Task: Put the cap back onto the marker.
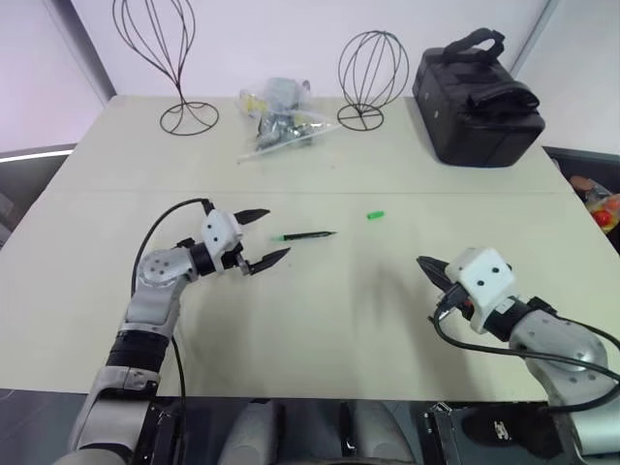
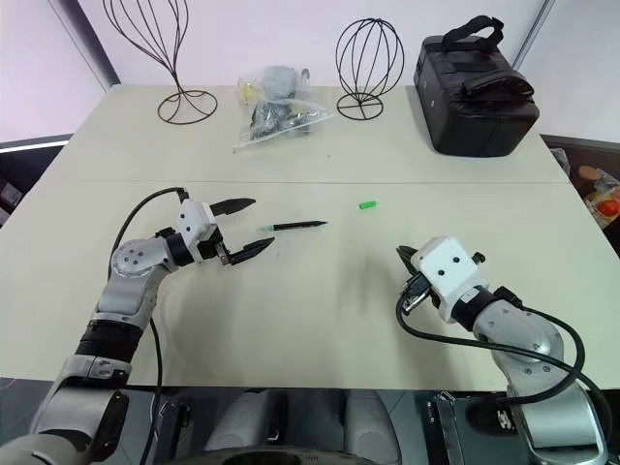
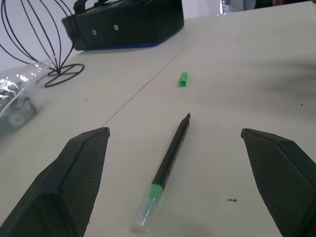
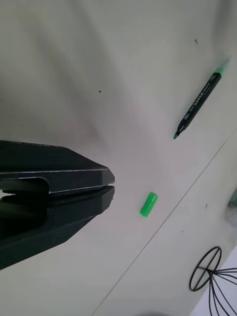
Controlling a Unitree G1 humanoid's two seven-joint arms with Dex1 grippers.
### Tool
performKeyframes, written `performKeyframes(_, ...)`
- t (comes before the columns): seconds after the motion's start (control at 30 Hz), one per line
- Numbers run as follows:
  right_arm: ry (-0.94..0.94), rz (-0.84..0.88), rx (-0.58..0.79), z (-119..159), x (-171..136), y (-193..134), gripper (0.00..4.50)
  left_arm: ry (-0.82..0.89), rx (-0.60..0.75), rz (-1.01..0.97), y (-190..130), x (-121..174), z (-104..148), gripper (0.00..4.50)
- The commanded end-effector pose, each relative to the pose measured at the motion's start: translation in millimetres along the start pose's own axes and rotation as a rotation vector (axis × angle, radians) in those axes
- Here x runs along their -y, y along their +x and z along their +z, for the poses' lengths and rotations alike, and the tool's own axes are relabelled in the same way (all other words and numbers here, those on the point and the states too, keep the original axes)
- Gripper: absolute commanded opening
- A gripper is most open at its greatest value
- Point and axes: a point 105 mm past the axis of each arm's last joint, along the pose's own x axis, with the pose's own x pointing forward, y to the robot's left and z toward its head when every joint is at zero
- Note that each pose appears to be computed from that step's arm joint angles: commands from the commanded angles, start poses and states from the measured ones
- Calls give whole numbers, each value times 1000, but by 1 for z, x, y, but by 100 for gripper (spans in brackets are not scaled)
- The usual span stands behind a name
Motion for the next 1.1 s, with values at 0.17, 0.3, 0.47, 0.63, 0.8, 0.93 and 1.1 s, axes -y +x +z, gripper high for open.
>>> performKeyframes(0.17,58,63,122,27,-2,5,0,10,-34,-96,9,-20,9,446)
performKeyframes(0.3,52,71,124,30,2,6,0,21,-45,-121,13,-27,9,446)
performKeyframes(0.47,38,81,109,27,4,11,57,15,-65,-174,22,-26,5,450)
performKeyframes(0.63,36,76,89,20,3,14,279,4,-86,-232,30,-20,-2,450)
performKeyframes(0.8,25,62,84,18,4,17,431,-1,-117,-280,36,-14,-9,450)
performKeyframes(0.93,33,70,91,20,0,18,431,3,-123,-296,38,-15,-9,450)
performKeyframes(1.1,42,67,98,20,-4,20,431,10,-154,-293,38,-19,-13,450)
